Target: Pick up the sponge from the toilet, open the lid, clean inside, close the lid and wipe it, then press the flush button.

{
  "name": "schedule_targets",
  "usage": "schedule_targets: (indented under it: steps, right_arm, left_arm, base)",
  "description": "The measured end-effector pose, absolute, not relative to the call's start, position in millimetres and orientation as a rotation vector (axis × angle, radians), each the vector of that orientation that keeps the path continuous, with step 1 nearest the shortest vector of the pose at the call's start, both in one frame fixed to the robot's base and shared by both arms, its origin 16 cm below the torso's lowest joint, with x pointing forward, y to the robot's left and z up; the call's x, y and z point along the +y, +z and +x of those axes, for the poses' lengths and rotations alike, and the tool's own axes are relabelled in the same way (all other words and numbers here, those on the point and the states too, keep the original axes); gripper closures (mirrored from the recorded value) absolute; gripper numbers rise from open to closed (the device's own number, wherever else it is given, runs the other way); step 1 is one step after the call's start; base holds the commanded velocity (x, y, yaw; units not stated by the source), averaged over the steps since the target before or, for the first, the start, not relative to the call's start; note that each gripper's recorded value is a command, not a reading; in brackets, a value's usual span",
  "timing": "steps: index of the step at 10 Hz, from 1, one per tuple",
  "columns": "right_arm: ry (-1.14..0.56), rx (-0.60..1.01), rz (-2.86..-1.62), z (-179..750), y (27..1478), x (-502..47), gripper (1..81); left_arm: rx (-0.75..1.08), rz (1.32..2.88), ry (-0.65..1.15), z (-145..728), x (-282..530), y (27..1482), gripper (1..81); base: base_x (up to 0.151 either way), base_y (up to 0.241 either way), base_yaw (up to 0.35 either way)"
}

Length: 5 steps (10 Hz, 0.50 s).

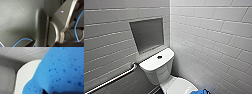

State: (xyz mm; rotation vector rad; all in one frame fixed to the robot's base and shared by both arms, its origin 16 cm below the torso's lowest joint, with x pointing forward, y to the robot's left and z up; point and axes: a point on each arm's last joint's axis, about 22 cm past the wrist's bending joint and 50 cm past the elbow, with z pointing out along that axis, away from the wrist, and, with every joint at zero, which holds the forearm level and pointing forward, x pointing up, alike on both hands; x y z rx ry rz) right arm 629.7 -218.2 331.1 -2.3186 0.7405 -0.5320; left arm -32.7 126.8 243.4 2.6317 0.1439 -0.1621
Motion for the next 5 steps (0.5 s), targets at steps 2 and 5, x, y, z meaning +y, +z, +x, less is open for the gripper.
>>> schedule_targets:
  steps: [2, 5]
  right_arm:
    - [-0.491, 0.671, -2.287, 616, 355, -218, 81.1]
    - [-0.454, 0.594, -2.295, 579, 379, -249, 81.1]
  left_arm:
    - [0.137, 2.632, -0.131, -15, 128, 239, 1.0]
    - [0.141, 2.598, -0.114, -5, 128, 247, 1.0]
  base:
    - [0.000, 0.000, 0.000]
    - [0.000, 0.000, 0.000]
